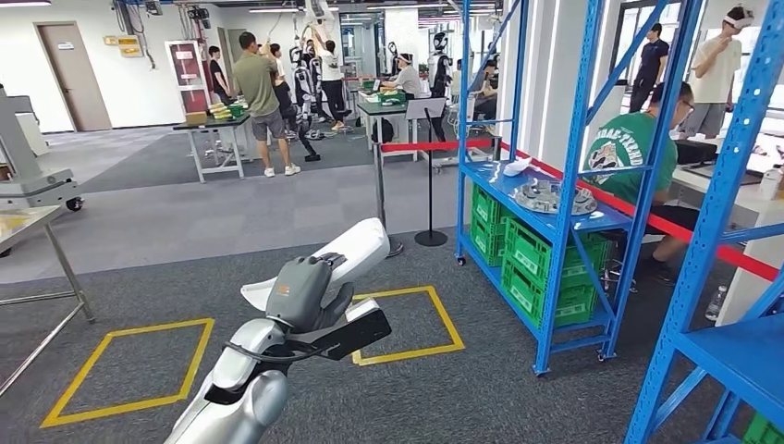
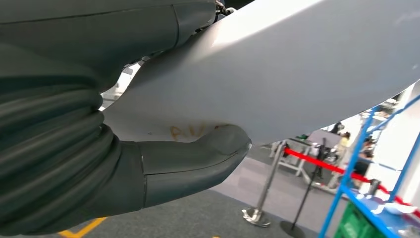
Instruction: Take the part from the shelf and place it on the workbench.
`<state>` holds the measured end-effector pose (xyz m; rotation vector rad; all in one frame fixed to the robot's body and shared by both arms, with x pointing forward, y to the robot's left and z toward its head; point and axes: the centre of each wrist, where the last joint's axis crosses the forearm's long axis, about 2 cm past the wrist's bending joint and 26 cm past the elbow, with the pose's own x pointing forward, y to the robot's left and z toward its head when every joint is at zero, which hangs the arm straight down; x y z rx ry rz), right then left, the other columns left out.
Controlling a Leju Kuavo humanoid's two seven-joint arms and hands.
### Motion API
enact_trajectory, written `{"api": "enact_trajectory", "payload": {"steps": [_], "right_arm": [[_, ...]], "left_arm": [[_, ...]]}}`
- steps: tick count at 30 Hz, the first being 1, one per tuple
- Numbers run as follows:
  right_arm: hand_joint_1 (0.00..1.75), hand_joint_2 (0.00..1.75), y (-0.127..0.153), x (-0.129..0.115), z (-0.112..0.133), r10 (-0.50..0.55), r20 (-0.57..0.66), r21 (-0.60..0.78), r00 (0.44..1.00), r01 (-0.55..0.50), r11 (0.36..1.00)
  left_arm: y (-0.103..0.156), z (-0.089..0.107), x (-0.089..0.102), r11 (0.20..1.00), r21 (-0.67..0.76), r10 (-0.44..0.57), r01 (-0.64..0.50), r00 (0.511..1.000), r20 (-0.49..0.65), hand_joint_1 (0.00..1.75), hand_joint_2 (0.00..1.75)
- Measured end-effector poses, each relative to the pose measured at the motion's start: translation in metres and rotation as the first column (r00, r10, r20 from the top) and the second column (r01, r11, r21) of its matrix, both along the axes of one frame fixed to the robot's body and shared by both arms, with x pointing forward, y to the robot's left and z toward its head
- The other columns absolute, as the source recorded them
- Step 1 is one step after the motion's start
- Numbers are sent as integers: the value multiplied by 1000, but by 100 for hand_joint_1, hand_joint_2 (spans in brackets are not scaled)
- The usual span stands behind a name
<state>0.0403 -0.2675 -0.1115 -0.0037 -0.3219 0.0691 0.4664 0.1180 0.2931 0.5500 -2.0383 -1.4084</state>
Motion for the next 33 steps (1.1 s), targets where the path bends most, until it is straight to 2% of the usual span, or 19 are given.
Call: {"api": "enact_trajectory", "payload": {"steps": [13,33], "right_arm": [[0,0,2,2,0,2,-4,4,1000,-2,1000],[0,0,1,0,0,2,-3,2,1000,-2,1000]], "left_arm": [[-1,6,1,1000,6,17,-17,1000,8,175,175],[5,-3,2,999,12,30,-30,999,-16,175,175]]}}
